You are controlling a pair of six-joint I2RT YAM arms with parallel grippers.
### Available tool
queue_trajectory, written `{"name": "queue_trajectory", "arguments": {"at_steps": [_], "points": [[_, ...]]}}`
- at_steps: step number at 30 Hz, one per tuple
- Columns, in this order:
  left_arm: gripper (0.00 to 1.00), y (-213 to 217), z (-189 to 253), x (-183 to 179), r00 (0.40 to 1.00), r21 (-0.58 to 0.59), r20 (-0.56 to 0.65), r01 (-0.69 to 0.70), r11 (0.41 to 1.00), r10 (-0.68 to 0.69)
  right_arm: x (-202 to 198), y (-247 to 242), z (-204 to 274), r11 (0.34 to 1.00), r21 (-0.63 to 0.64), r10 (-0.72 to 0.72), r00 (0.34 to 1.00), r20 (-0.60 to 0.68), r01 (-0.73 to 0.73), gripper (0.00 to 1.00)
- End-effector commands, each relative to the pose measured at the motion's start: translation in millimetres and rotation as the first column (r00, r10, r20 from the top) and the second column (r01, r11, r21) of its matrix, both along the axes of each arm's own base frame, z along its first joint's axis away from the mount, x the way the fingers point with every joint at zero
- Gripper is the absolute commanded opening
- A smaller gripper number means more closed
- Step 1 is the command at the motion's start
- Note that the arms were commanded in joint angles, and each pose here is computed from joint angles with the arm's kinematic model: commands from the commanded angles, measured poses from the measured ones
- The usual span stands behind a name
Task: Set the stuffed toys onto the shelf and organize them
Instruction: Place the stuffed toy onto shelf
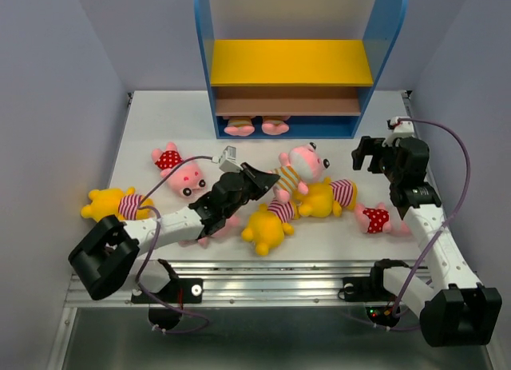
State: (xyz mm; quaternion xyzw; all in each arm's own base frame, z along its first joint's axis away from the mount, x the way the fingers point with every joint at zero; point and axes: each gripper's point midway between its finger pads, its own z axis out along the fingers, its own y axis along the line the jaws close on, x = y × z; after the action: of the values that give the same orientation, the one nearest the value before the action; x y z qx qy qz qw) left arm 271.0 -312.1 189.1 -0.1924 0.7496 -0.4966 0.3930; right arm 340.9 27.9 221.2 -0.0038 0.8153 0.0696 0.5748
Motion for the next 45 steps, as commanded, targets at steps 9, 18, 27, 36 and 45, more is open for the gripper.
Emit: {"name": "queue_trajectory", "arguments": {"at_steps": [9,18,27,36,45], "points": [[0.00,-28.5,0.7,59.4,0.954,-0.117,-0.075,-0.298,0.947,0.291,1.0,-0.9,31.1,0.999,0.053,-0.007,0.991,0.132,0.000,1.00],[0.00,-76.4,-17.7,94.8,0.947,-0.148,-0.134,-0.311,0.939,0.292,-3.6,1.4,35.8,0.998,0.064,0.000,0.989,0.147,-0.010,1.00],[0.00,-103.6,-13.9,129.4,0.933,-0.176,-0.135,-0.354,0.918,0.334,-5.7,1.6,39.0,0.998,0.064,0.002,0.987,0.159,-0.012,1.00],[0.00,-119.8,-27.1,169.4,0.915,-0.214,-0.169,-0.398,0.892,0.367,-6.7,2.3,40.6,0.998,0.062,0.007,0.986,0.166,-0.017,1.00],[0.00,-126.2,-27.5,194.4,0.897,-0.228,-0.178,-0.438,0.870,0.405,-6.6,1.3,40.5,0.998,0.055,0.005,0.986,0.167,-0.014,1.00]]}}
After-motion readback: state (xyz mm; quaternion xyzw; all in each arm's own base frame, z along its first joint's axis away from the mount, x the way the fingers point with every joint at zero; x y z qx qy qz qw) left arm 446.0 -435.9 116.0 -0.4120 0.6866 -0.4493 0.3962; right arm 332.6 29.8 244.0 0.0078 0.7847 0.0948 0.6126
